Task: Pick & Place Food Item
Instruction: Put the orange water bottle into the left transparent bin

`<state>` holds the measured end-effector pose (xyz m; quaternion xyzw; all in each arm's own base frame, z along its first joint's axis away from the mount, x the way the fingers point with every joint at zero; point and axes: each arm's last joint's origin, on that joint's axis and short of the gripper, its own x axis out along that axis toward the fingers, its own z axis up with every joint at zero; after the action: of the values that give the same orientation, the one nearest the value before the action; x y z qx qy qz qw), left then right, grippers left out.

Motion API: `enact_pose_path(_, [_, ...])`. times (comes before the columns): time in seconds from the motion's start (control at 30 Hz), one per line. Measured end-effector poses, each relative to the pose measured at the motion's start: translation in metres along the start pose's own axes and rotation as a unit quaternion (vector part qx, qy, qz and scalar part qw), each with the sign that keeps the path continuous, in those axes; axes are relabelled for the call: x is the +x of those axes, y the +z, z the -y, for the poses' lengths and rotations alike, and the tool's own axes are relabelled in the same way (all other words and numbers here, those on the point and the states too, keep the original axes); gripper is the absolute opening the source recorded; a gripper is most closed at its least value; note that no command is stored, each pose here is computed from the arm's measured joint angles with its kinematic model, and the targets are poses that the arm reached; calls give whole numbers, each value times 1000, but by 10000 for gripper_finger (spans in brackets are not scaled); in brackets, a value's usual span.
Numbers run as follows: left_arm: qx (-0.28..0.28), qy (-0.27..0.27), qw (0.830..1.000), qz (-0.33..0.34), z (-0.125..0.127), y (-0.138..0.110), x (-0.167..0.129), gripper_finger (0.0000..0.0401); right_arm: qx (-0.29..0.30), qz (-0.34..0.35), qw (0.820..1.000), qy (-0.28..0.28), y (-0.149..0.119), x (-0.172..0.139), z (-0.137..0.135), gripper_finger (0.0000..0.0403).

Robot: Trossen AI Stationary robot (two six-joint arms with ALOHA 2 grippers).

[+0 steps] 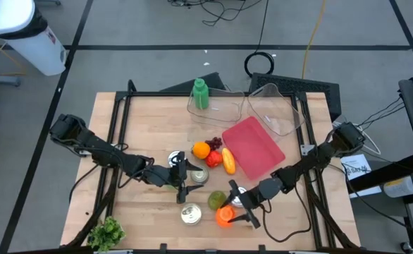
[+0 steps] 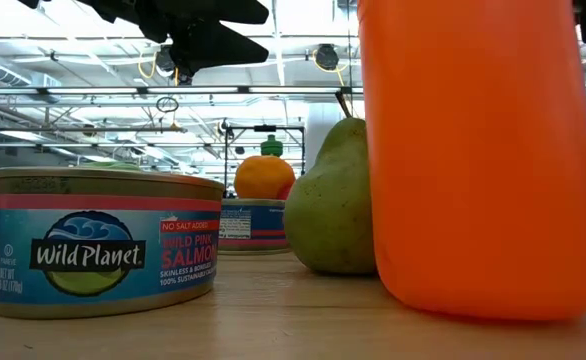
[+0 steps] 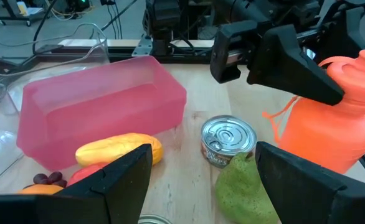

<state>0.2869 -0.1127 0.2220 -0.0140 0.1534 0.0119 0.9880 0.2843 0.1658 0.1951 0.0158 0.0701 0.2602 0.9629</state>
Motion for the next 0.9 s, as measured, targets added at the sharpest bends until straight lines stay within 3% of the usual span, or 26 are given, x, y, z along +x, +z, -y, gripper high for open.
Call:
enact_pose_path(0.1, [0, 0, 1000, 0, 0, 0, 0, 299, 0, -1, 1000, 0, 0, 0, 0, 203])
enact_pose_path(0.4, [0, 0, 1000, -1, 0, 0, 0, 299, -14, 24, 1000, 1, 5, 0, 0, 201])
enact_pose_path(0.67, [19, 0, 1000, 2, 0, 0, 0, 299, -17, 127, 992, -17, 58, -29, 10, 208])
enact_pose_path(0.9, [27, 1, 1000, 2, 0, 0, 0, 299, -21, 166, 980, -104, 93, -67, 55, 205])
